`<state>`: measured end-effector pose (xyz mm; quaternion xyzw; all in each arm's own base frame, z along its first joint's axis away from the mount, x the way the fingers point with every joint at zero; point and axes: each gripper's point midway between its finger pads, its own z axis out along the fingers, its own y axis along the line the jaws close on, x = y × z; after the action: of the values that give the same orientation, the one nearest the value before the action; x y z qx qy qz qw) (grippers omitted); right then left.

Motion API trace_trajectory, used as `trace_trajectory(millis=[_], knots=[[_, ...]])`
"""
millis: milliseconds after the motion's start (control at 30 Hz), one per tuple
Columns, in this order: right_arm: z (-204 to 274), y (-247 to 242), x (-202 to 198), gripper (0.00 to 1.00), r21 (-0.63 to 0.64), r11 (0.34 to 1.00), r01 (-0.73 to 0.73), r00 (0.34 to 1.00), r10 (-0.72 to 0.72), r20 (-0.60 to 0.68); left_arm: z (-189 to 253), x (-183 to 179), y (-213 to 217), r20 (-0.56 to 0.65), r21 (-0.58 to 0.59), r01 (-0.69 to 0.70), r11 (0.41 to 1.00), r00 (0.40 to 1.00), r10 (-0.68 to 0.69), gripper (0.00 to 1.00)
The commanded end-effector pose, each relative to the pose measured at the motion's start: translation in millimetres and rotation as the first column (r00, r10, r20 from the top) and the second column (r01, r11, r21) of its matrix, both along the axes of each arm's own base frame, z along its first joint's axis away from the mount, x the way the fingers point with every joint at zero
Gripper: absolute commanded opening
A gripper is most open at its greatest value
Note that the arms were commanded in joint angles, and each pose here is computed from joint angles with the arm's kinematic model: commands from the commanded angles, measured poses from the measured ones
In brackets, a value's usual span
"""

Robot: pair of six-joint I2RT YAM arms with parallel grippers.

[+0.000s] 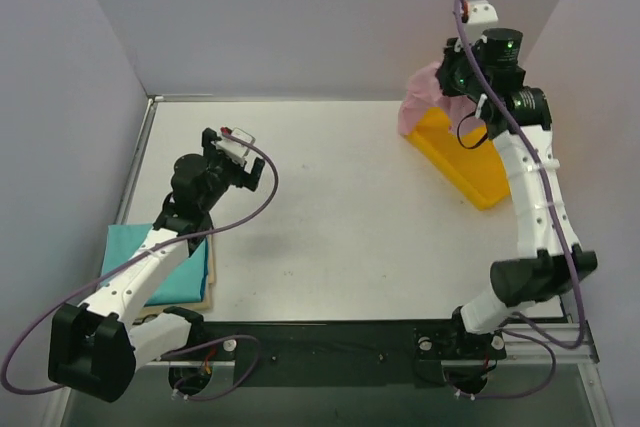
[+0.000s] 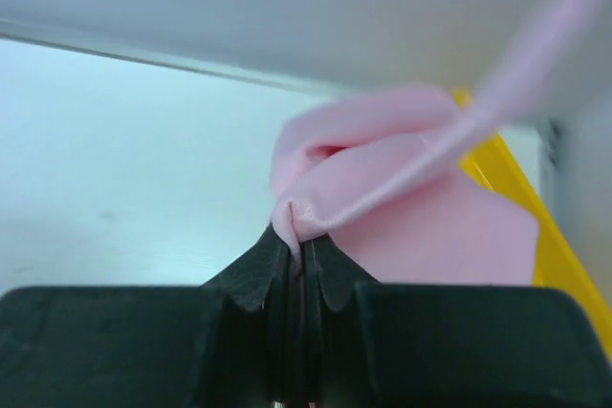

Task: Fold and stack the t-shirts
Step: Move the tshirt to the center of the board

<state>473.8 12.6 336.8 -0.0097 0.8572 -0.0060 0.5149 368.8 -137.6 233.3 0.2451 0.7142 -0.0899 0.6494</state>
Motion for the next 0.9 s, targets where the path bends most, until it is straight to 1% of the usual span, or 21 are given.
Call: trace_trajectory(millis=[0,33,67,100,133,200,267,300,367,400,467,567,600,633,667,700,733,767,800,833,867], knots=[[159.5,141.1,-102.1,0.0,-0.095,0.805,-0.585,0.693,0.558,0.457,87.0,5.2,16.4,0.296,0.046,-0.116,0.992,0.95,0.097,0.97],[177.6,156.9,-114.2,0.0,-0.04,0.764,-0.644,0.632,0.56,0.535,90.9,3.3,19.9,0.31,0.051,-0.139,0.989,0.944,0.117,0.97],[197.6,170.3,-140.3,0.0,-0.036,0.685,-0.727,0.534,0.598,0.598,92.1,1.8,20.0,0.316,0.055,-0.143,0.988,0.941,0.119,0.97],[214.8,178.4,-148.8,0.0,0.009,0.639,-0.769,0.48,0.568,0.668,97.3,-0.5,23.0,0.335,0.056,-0.158,0.986,0.933,0.131,0.97],[224.5,181.6,-161.4,0.0,0.012,0.605,-0.796,0.442,0.568,0.694,97.7,-2.0,23.3,0.34,0.056,-0.162,0.985,0.931,0.134,0.97],[230.2,187.0,-166.4,0.0,0.084,0.559,-0.825,0.437,0.536,0.722,102.3,-6.2,25.5,0.357,0.056,-0.174,0.983,0.923,0.143,0.97],[218.5,190.0,-158.9,0.0,0.156,0.549,-0.821,0.483,0.522,0.703,102.4,-9.4,25.8,0.362,0.063,-0.175,0.983,0.921,0.141,0.97],[200.9,192.2,-151.8,0.0,0.206,0.551,-0.809,0.528,0.526,0.667,103.8,-10.9,25.5,0.364,0.063,-0.173,0.983,0.921,0.138,0.97],[161.6,191.9,-131.0,0.0,0.307,0.587,-0.749,0.637,0.508,0.58,100.4,-13.3,25.5,0.357,0.075,-0.17,0.983,0.925,0.133,0.97],[141.2,193.0,-121.3,0.0,0.345,0.601,-0.721,0.677,0.505,0.535,97.2,-13.9,24.5,0.35,0.085,-0.164,0.983,0.928,0.125,0.97],[80.0,194.0,-101.9,0.0,0.443,0.633,-0.634,0.772,0.496,0.397,87.9,-15.2,24.1,0.332,0.113,-0.156,0.981,0.937,0.111,0.97],[10.4,188.8,-80.9,0.0,0.517,0.7,-0.492,0.867,0.451,0.214,61.3,-16.7,23.8,0.275,0.163,-0.14,0.977,0.957,0.092,0.97],[-25.4,186.9,-76.7,0.0,0.532,0.728,-0.432,0.888,0.446,0.112,53.8,-17.5,23.6,0.262,0.182,-0.135,0.974,0.961,0.084,0.97],[-41.5,183.2,-70.3,0.05,0.526,0.754,-0.394,0.903,0.424,0.07,41.5,-17.7,23.8,0.239,0.197,-0.13,0.972,0.968,0.081,0.97],[-74.9,179.0,-64.8,0.13,0.524,0.784,-0.333,0.914,0.405,-0.025,34.5,-18.4,23.5,0.221,0.207,-0.124,0.971,0.972,0.077,0.97],[-105.2,171.1,-53.4,0.44,0.501,0.828,-0.253,0.93,0.35,-0.109,24.8,-19.0,23.3,0.198,0.215,-0.117,0.97,0.977,0.074,0.97],[-118.9,161.1,-56.5,0.55,0.467,0.86,-0.205,0.925,0.326,-0.194,16.3,-20.5,22.0,0.168,0.217,-0.104,0.971,0.984,0.068,0.97],[-146.7,147.6,-50.0,0.64,0.4,0.908,-0.127,0.922,0.256,-0.29,7.6,-22.6,19.1,0.142,0.224,-0.084,0.971,0.988,0.053,0.97],[-156.1,136.3,-53.5,0.66,0.34,0.935,-0.096,0.905,0.225,-0.361,-4.7,-27.3,14.0,0.095,0.231,-0.043,0.972,0.995,0.022,0.97],[-169.0,120.7,-51.5,0.66,0.264,0.964,-0.043,0.901,0.151,-0.406,-12.2,-33.4,2.3,0.059,0.229,0.031,0.973,0.997,-0.046,0.97],[-175.8,112.0,-56.7,0.68,0.212,0.977,-0.034,0.891,0.126,-0.437,-24.6,-41.8,-5.5,0.001,0.239,0.098,0.966,0.995,-0.101,0.93]])
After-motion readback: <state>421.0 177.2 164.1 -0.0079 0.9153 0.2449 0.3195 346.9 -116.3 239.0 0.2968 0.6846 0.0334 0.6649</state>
